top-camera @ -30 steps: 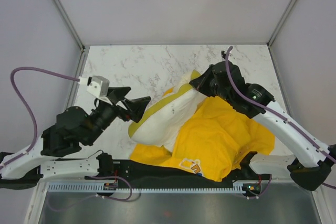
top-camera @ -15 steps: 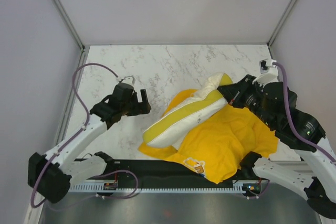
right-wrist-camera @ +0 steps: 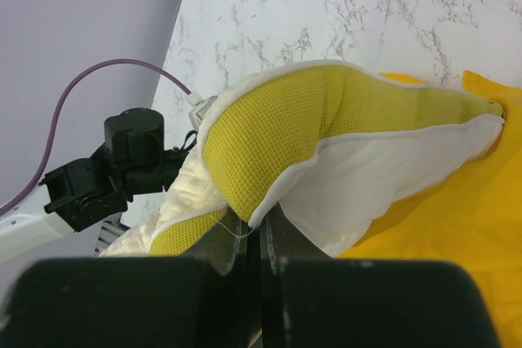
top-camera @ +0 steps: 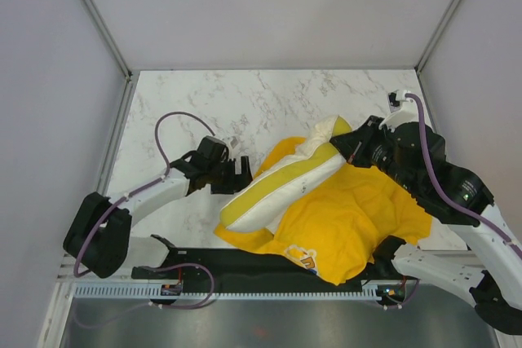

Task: Put the pillow into the pillowcase

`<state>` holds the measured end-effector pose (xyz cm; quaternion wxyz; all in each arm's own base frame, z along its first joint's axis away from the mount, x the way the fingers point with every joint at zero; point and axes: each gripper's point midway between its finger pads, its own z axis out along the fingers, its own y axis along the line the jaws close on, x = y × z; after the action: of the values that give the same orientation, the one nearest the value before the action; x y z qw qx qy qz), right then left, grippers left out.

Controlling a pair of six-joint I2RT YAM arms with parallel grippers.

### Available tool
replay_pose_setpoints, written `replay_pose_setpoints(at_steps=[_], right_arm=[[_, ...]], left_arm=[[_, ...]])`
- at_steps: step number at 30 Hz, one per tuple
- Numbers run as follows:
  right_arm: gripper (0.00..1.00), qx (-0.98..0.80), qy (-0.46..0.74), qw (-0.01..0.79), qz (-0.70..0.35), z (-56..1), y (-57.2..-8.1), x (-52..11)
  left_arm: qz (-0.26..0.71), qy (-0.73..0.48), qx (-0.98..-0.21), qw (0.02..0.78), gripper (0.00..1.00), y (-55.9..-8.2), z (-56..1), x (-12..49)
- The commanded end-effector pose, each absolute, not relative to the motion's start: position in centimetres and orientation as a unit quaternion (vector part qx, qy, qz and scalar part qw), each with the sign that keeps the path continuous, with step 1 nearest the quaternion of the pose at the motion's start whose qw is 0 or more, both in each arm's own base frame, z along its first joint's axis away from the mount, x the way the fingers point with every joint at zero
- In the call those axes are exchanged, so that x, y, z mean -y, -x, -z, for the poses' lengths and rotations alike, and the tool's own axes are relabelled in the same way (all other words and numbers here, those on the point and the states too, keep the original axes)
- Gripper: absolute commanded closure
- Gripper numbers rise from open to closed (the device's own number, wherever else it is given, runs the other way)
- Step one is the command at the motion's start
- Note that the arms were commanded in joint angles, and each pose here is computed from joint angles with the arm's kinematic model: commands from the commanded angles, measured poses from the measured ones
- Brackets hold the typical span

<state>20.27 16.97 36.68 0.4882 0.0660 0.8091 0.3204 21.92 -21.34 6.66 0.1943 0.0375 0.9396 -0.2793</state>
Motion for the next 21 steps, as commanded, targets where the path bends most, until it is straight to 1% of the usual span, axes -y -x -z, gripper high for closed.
replay_pose_setpoints(at_steps=[1, 5, 8, 10, 11, 14, 15, 17, 18, 19, 20, 21], right_arm=[[1.0, -0.794, -0.052, 0.503, -0.337, -38.2, -20.1, -17.2], [1.0, -0.792, -0.051, 0.503, -0.341, -38.5, -20.0, -17.2], [1.0, -0.791, -0.051, 0.505, -0.342, -38.7, -20.0, -17.2], [1.0, -0.79, -0.051, 0.506, -0.343, -38.8, -20.0, -17.2], [1.0, -0.791, -0.051, 0.505, -0.342, -38.7, -20.0, -17.2], [1.0, -0.791, -0.049, 0.505, -0.343, -38.7, -20.0, -17.3], [1.0, -0.79, -0.05, 0.505, -0.343, -38.7, -20.1, -17.3], [1.0, -0.791, -0.051, 0.505, -0.341, -38.5, -20.1, -17.3], [1.0, -0.791, -0.051, 0.505, -0.34, -38.5, -20.2, -17.3], [1.0, -0.792, -0.051, 0.504, -0.34, -38.4, -20.2, -17.3], [1.0, -0.793, -0.051, 0.503, -0.339, -38.2, -20.2, -17.4], [1.0, -0.793, -0.051, 0.503, -0.34, -38.2, -20.3, -17.5]], left_arm=[[0.308, -0.048, -0.935, 0.17, 0.05, -21.6, -6.1, 23.5], [0.271, -0.034, -0.952, 0.14, 0.07, -21.8, -3.5, 23.5], [0.208, -0.023, -0.969, 0.135, 0.08, -22.1, -0.8, 22.4], [0.199, -0.025, -0.972, 0.123, 0.09, -21.9, 0.1, 22.4], [0.196, -0.035, -0.973, 0.12, 0.11, -21.7, 0.3, 22.8], [0.185, -0.05, -0.976, 0.103, 0.33, -21.0, 1.6, 23.3], [0.18, -0.052, -0.977, 0.1, 0.48, -20.8, 2.0, 23.2], [0.175, -0.056, -0.978, 0.101, 0.65, -20.6, 2.1, 23.2], [0.176, -0.057, -0.977, 0.107, 0.83, -20.8, 1.9, 23.2], [0.177, -0.056, -0.975, 0.117, 0.93, -21.0, 1.2, 23.1], [0.174, -0.056, -0.975, 0.124, 0.97, -21.2, 0.7, 23.0], [0.165, -0.052, -0.976, 0.135, 0.98, -21.5, 0.3, 22.6]])
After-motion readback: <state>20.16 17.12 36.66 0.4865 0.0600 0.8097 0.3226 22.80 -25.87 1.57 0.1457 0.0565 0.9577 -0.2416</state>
